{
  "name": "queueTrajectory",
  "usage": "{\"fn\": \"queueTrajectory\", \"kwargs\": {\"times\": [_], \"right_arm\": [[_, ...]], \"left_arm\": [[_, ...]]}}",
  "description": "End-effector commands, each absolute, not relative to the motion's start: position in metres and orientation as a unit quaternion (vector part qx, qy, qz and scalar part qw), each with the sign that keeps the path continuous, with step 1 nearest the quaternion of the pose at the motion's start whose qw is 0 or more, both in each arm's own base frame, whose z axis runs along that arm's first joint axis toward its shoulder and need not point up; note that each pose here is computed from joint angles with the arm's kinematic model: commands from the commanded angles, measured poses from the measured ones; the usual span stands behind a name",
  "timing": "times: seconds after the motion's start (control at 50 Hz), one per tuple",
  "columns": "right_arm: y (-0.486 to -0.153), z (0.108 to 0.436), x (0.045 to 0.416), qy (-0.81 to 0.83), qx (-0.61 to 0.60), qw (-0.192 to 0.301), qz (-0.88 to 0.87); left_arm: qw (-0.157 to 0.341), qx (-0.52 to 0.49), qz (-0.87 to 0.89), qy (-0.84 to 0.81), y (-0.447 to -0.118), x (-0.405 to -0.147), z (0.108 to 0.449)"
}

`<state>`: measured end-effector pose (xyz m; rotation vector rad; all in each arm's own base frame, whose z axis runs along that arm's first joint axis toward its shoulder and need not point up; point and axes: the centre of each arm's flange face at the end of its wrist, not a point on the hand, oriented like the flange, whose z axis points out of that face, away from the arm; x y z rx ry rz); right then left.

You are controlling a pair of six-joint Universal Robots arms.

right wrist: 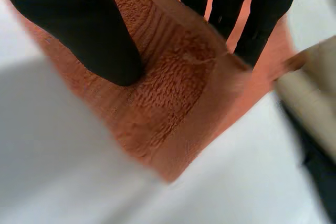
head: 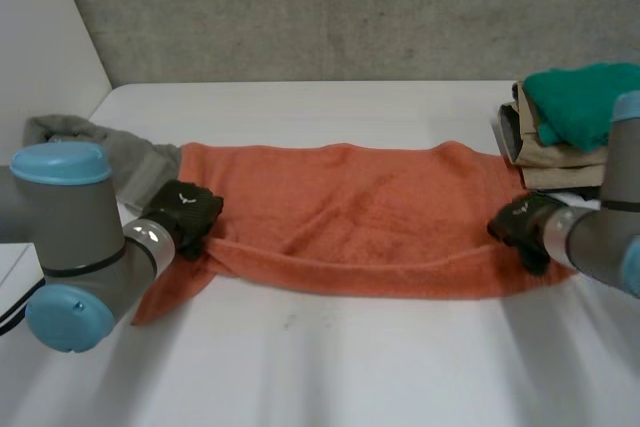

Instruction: Fold the laundry.

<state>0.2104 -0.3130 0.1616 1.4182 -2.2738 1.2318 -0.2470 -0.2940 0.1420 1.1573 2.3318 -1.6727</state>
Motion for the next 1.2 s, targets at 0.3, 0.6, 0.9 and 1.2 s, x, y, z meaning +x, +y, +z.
{"fn": "queueTrajectory", "kwargs": {"times": [0.3, 0.6, 0.9, 1.2], "right_arm": [[-0.341, 0.395, 0.263, -0.378, 0.191, 0.052, 0.904], [-0.319, 0.276, 0.264, -0.546, 0.302, 0.008, 0.781], [-0.280, 0.176, 0.222, -0.673, 0.388, 0.025, 0.629], [-0.304, 0.170, 0.199, -0.693, 0.358, 0.050, 0.623]], "left_arm": [[0.075, 0.180, -0.905, 0.379, -0.353, -0.248, 0.395], [0.084, 0.236, -0.758, 0.603, -0.313, -0.208, 0.257], [0.055, 0.309, -0.622, 0.717, -0.258, -0.200, 0.149], [0.058, 0.285, -0.614, 0.734, -0.269, -0.172, 0.158]]}}
